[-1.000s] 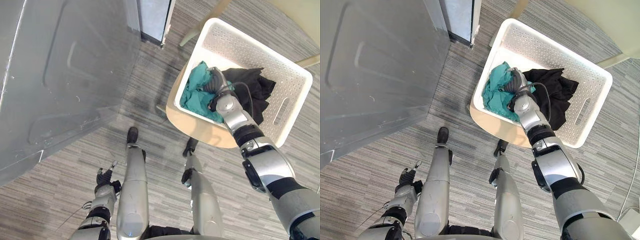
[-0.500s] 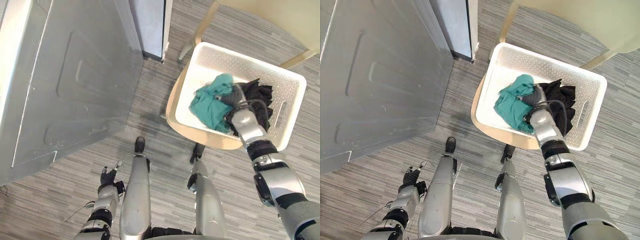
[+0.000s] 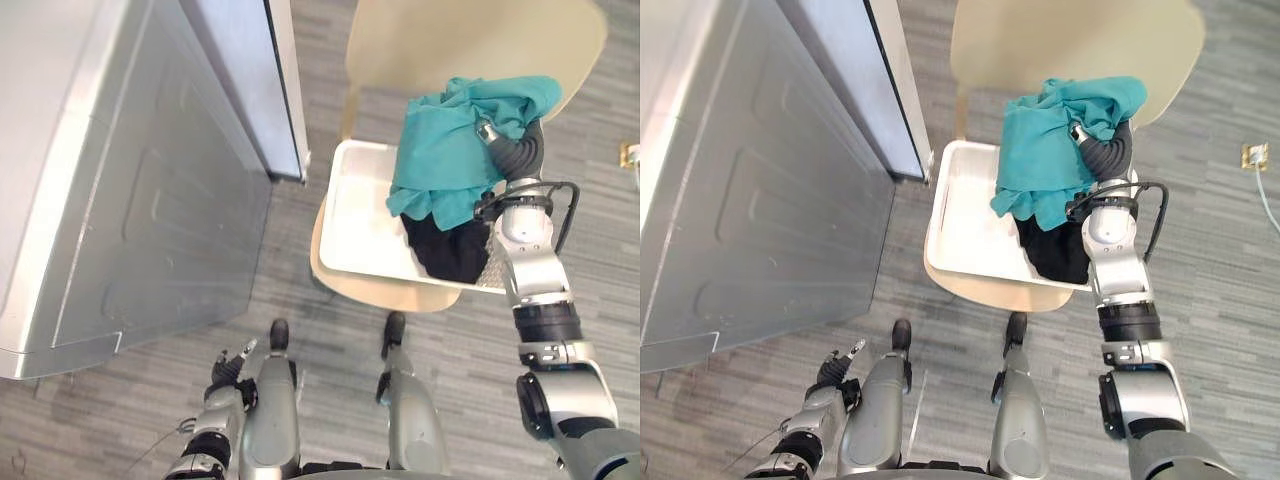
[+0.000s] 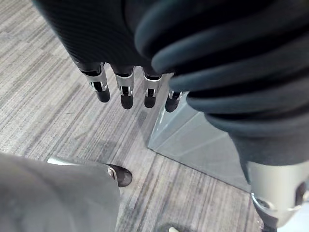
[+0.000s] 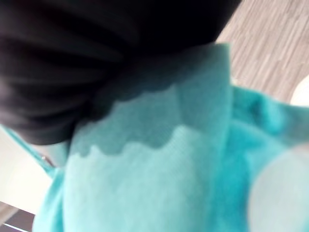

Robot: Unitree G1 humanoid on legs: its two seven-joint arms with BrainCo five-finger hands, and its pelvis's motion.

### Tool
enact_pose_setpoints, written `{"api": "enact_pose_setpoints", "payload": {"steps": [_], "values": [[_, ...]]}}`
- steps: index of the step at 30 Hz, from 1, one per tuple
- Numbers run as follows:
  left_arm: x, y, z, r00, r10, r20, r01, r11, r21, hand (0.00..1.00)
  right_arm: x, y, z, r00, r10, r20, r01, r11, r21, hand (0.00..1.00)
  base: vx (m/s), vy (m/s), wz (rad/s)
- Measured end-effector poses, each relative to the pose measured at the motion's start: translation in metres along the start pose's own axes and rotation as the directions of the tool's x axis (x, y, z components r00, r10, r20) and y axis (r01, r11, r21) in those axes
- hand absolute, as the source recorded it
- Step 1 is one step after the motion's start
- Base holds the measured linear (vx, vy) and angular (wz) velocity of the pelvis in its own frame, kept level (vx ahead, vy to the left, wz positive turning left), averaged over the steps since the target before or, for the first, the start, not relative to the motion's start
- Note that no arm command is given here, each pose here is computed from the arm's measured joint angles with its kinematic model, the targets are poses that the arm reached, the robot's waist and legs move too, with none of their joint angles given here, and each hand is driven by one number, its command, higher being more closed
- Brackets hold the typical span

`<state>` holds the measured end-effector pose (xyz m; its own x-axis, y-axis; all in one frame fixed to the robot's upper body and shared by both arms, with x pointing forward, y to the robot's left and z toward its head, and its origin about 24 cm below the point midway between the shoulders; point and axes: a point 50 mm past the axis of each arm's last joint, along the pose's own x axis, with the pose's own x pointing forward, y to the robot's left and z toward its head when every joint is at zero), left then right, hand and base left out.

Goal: Pick up the laundry basket with both hands and put the clothes into the washing machine.

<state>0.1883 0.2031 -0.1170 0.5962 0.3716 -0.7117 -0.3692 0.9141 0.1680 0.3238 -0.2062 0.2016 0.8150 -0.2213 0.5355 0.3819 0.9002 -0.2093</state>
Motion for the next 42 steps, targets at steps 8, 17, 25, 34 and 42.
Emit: {"api": "enact_pose_setpoints", "payload": {"steps": [8, 17, 25, 34, 42], "values": [[-0.022, -0.017, 0.064, 0.94, -0.102, 0.326, 0.116, 0.993, -0.022, 0.0, -0.018, 0.004, 0.012, 0.997, 0.015, 0.072, -0.023, 0.994, 0.107, 1.0, 0.04, 0.013, -0.19], [-0.061, -0.033, 0.157, 0.74, -0.123, 0.662, 0.225, 0.972, -0.07, 0.0, -0.023, 0.006, 0.02, 0.991, 0.028, 0.128, -0.039, 0.996, 0.083, 1.0, 0.05, -0.013, -0.26], [-0.11, -0.056, 0.222, 0.471, -0.181, 0.863, 0.358, 0.934, 0.0, 0.0, -0.033, 0.028, 0.042, 0.97, 0.083, 0.227, -0.116, 0.984, 0.136, 1.0, 0.01, 0.001, -0.15], [-0.141, -0.09, 0.24, 0.318, -0.356, 0.879, 0.509, 0.846, 0.158, 0.0, -0.047, 0.029, 0.043, 0.962, 0.125, 0.243, -0.158, 0.979, 0.125, 1.0, -0.01, -0.007, -0.07], [-0.179, -0.122, 0.262, 0.092, -0.532, 0.842, 0.567, 0.723, 0.395, 0.0, -0.055, 0.03, 0.037, 0.957, 0.184, 0.226, -0.217, 0.968, 0.129, 1.0, 0.0, -0.001, -0.03]]}}
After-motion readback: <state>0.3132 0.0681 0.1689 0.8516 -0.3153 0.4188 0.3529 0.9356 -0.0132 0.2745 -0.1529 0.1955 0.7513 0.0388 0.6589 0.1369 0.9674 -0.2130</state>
